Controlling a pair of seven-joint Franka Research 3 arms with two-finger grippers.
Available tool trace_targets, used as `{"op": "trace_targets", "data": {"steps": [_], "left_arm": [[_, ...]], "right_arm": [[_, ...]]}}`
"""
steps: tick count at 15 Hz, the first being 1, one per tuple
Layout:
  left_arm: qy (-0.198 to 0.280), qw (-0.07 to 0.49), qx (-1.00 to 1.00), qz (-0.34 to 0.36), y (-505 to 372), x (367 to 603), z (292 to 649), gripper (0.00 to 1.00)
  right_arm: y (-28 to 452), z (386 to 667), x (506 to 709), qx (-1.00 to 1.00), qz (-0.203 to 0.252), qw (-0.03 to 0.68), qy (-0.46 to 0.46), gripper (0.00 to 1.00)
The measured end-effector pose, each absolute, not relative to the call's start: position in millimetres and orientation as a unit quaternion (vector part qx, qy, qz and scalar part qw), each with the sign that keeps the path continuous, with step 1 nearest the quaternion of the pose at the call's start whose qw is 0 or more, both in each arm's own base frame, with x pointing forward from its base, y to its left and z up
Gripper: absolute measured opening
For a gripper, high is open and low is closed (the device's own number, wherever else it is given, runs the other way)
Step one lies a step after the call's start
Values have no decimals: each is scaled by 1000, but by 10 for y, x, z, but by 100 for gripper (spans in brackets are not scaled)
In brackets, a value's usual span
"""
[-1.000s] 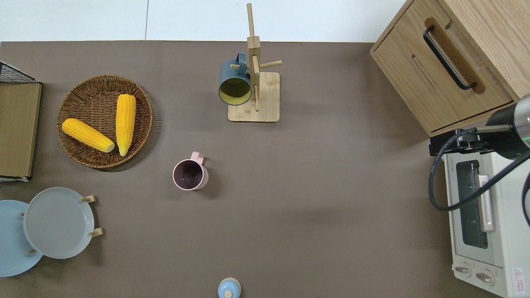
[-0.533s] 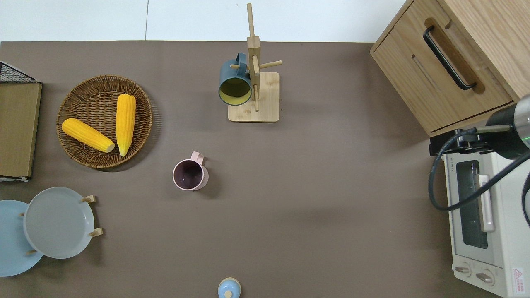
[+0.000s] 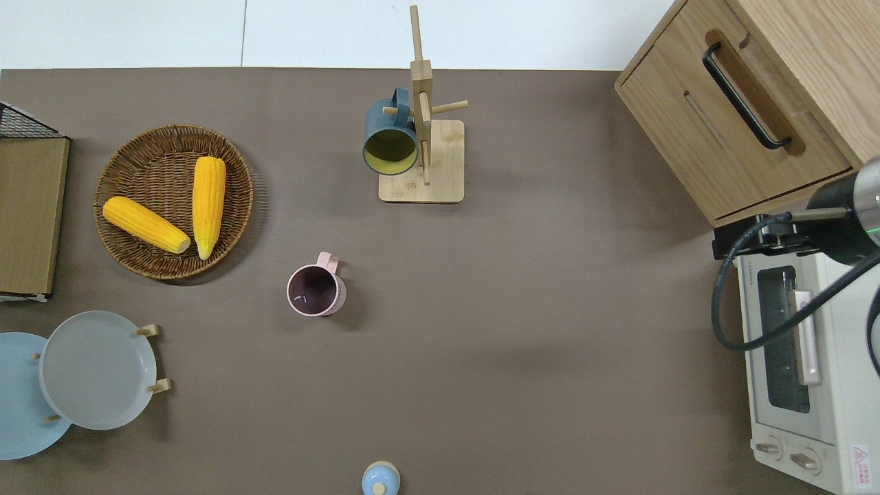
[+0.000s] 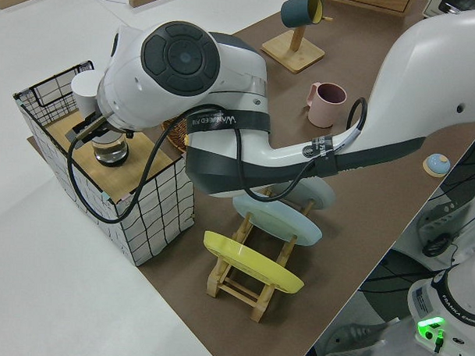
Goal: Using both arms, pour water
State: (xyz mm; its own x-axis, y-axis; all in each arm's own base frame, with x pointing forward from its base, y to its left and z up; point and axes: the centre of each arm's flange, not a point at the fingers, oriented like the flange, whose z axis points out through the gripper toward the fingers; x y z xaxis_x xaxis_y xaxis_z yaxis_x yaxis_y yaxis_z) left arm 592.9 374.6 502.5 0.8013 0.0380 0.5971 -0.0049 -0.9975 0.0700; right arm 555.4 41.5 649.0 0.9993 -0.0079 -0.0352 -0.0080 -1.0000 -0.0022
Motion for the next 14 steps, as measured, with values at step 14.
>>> {"op": "trace_targets", "data": {"steps": [14], "left_arm": [[10, 28, 991, 130, 3501, 5574, 5971, 100]], "right_arm": [[415, 6490, 5554, -1000, 18, 1, 4, 99]]}}
